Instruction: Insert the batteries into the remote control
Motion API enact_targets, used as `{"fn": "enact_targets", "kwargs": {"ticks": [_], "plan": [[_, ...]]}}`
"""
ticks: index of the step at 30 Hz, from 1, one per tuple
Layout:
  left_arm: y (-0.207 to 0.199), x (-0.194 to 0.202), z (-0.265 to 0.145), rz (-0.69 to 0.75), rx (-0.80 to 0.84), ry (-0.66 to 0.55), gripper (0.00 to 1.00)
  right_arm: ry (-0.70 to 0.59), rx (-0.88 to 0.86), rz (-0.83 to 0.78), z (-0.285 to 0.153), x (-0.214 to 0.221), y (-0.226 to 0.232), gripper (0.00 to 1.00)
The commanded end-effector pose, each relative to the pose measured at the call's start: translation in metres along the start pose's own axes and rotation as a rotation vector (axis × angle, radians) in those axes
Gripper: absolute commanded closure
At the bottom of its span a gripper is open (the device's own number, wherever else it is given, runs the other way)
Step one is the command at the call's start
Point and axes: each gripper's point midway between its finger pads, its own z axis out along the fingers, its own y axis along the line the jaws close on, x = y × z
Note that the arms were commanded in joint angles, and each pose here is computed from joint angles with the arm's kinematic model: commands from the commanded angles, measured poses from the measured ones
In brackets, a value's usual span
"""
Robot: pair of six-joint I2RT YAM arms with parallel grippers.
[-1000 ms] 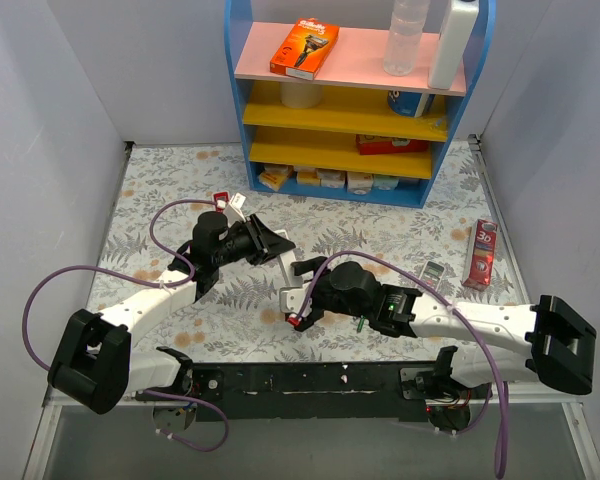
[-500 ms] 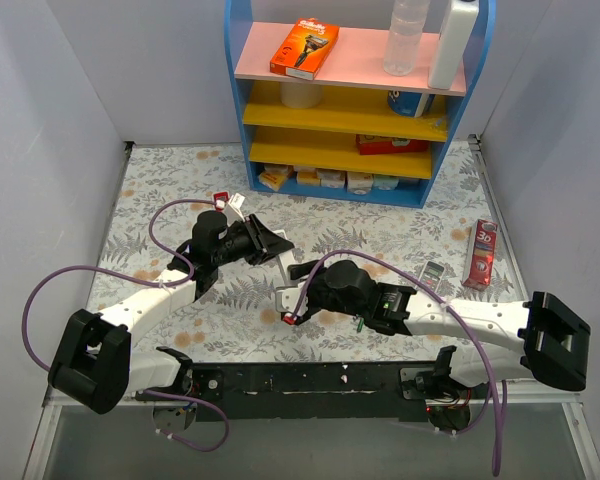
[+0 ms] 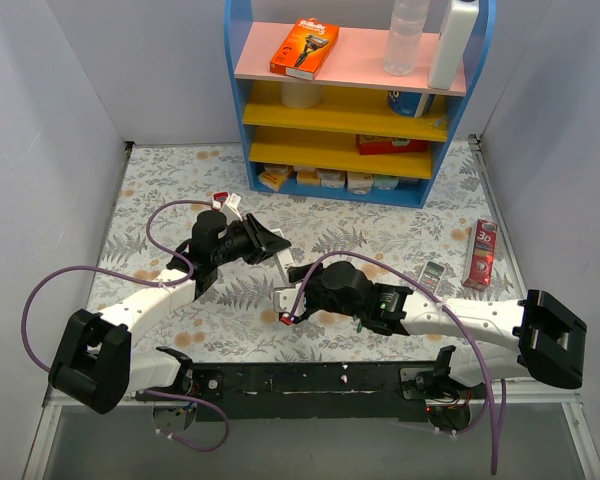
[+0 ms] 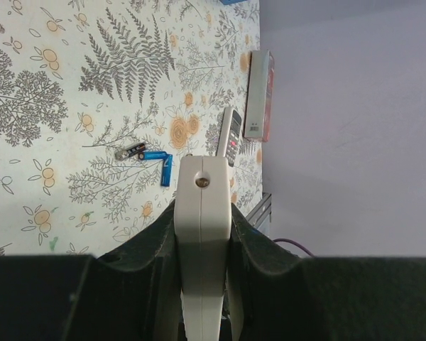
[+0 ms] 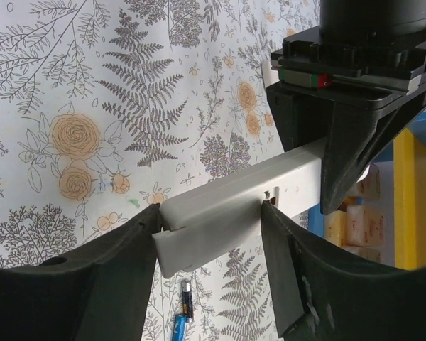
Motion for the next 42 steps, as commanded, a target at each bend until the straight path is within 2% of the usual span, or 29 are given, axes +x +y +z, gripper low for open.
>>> {"fn": "enact_targets", "kwargs": {"ticks": [1, 2, 7, 17, 21, 25, 29, 32, 35, 42], "plan": [[-0.041, -0.006, -0.003, 0.034, 0.138, -0.005, 1.00, 0.006, -0.050, 0.058, 0.004, 0.002, 0.014, 0.34], [-0.039, -0.007, -0.001, 0.019, 0.141, -0.011, 1.00, 0.006, -0.041, 0.058, 0.004, 0.002, 0.012, 0.29], [-0.020, -0.003, 0.004, -0.049, 0.115, -0.029, 1.00, -0.015, 0.003, 0.073, 0.002, -0.004, 0.002, 0.22], [0.013, -0.018, 0.003, -0.111, 0.076, -0.172, 1.00, -0.069, 0.016, 0.160, -0.009, -0.020, -0.004, 0.15], [0.022, -0.023, -0.002, -0.090, 0.072, -0.235, 1.00, -0.089, 0.053, 0.268, -0.019, -0.029, -0.014, 0.12], [0.022, -0.025, -0.008, -0.073, 0.096, -0.275, 1.00, -0.006, 0.158, 0.519, -0.030, -0.020, -0.028, 0.12], [0.019, -0.025, -0.016, -0.065, 0.129, -0.311, 1.00, 0.080, 0.183, 0.730, -0.039, -0.013, -0.028, 0.07], [0.018, -0.026, -0.022, -0.065, 0.151, -0.340, 1.00, 0.138, 0.188, 0.862, -0.040, -0.007, -0.022, 0.07], [0.019, -0.026, -0.027, -0.069, 0.161, -0.358, 1.00, 0.210, 0.190, 0.969, -0.038, 0.000, -0.014, 0.09], [0.013, -0.027, -0.033, -0.058, 0.191, -0.376, 1.00, 0.277, 0.130, 1.028, -0.020, 0.000, 0.000, 0.11]]}}
